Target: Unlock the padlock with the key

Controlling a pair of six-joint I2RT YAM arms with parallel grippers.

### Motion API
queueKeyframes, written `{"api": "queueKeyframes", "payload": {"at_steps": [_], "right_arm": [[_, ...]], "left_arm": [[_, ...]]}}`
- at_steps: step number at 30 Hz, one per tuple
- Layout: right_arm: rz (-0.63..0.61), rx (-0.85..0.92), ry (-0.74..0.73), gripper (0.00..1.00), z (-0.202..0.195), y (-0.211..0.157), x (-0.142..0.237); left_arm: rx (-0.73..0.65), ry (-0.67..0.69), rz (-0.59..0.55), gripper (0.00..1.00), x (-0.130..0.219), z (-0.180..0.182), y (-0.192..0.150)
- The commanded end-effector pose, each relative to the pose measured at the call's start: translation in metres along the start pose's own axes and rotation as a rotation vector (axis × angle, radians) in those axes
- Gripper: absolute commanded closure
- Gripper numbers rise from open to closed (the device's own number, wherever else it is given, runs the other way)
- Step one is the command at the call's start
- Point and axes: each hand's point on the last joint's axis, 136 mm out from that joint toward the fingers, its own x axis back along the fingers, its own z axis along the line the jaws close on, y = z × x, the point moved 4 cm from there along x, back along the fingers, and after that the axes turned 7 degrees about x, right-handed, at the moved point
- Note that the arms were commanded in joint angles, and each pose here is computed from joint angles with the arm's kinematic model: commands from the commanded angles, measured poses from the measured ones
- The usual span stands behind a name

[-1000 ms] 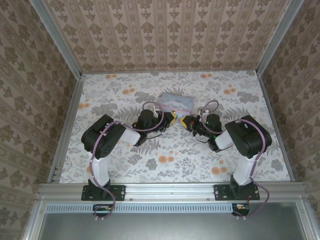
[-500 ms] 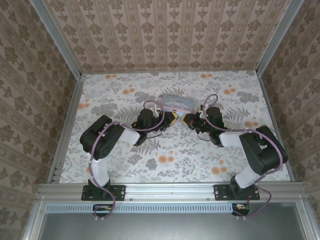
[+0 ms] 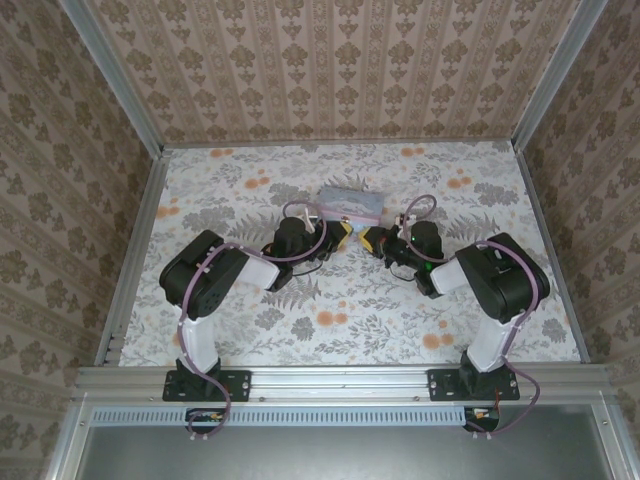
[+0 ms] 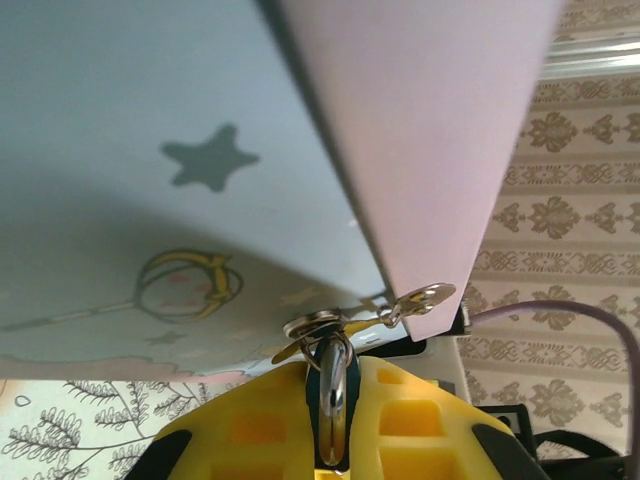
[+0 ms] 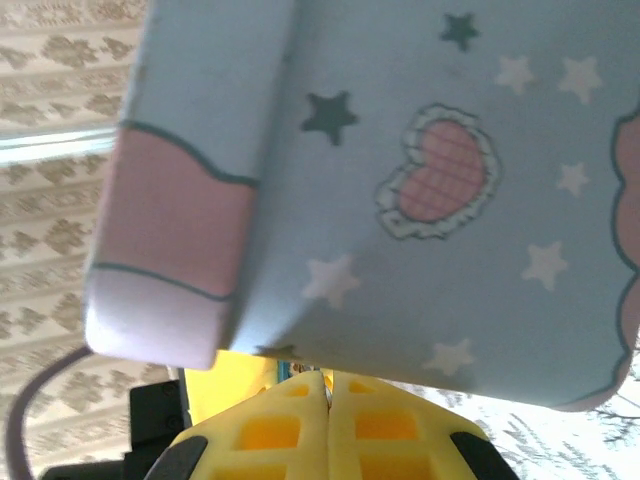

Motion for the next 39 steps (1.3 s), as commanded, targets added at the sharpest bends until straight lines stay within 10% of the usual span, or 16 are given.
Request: {"api": "queueKeyframes", "payload": {"at_steps": [1,20,39], "right_arm": [[-0.033,-0.056,0.135,1.00,0.027,0.004,-0.006],[0.051,0.281,-0.066,1.00,0.049,0.021,-0.013],[0.009,-0.091,0.205,1.00,0.053,-0.003,-0.031]], "left_arm": [[-0.031,-0.152,0.232,1.00,-0.004,-0.037,-0.049],[-0.114,-0.081,0.266,1.00,0.003,-0.034,-0.053],[-0.091,-0.124,0.239,1.00,-0.009,-0.038,-0.055]]}}
